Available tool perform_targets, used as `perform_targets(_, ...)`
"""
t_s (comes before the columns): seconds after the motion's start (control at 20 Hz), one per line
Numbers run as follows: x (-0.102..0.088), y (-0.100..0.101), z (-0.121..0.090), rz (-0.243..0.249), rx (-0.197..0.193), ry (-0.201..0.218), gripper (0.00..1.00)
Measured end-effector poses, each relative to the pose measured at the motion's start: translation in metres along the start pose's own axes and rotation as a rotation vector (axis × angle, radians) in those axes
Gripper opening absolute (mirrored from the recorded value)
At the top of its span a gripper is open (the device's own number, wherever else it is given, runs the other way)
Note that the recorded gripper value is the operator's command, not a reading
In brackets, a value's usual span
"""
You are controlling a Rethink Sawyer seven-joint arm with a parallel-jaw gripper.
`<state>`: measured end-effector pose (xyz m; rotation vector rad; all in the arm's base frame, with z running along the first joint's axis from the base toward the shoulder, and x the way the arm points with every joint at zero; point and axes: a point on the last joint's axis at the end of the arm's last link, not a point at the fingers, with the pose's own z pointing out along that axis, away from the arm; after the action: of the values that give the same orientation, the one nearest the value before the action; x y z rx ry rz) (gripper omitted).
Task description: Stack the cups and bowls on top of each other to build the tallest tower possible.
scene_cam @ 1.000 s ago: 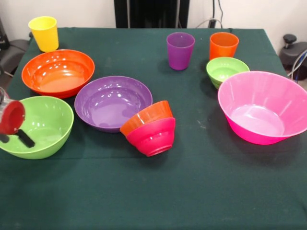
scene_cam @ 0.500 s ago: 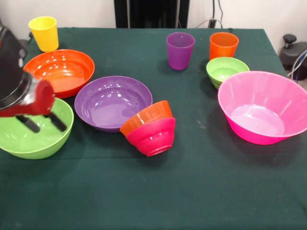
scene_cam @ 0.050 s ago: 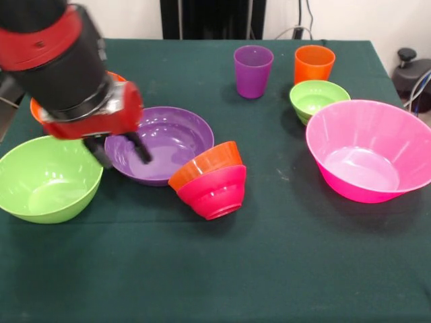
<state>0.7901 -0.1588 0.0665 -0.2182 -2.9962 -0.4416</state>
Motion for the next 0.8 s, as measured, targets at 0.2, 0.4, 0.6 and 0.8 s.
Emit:
perform_targets(0.2,0.016,0.034,0.005,0.051,-0.006,0.011,1.0)
perform_targets(0.4,0.034,0.06,0.009,0.08,-0.008,0.04,1.0)
perform_targets(0.6,0.047,0.067,0.013,0.075,0.003,0.057,1.0)
perform_targets(0.8,0.053,0.061,0.018,0.081,0.018,0.067,1.0)
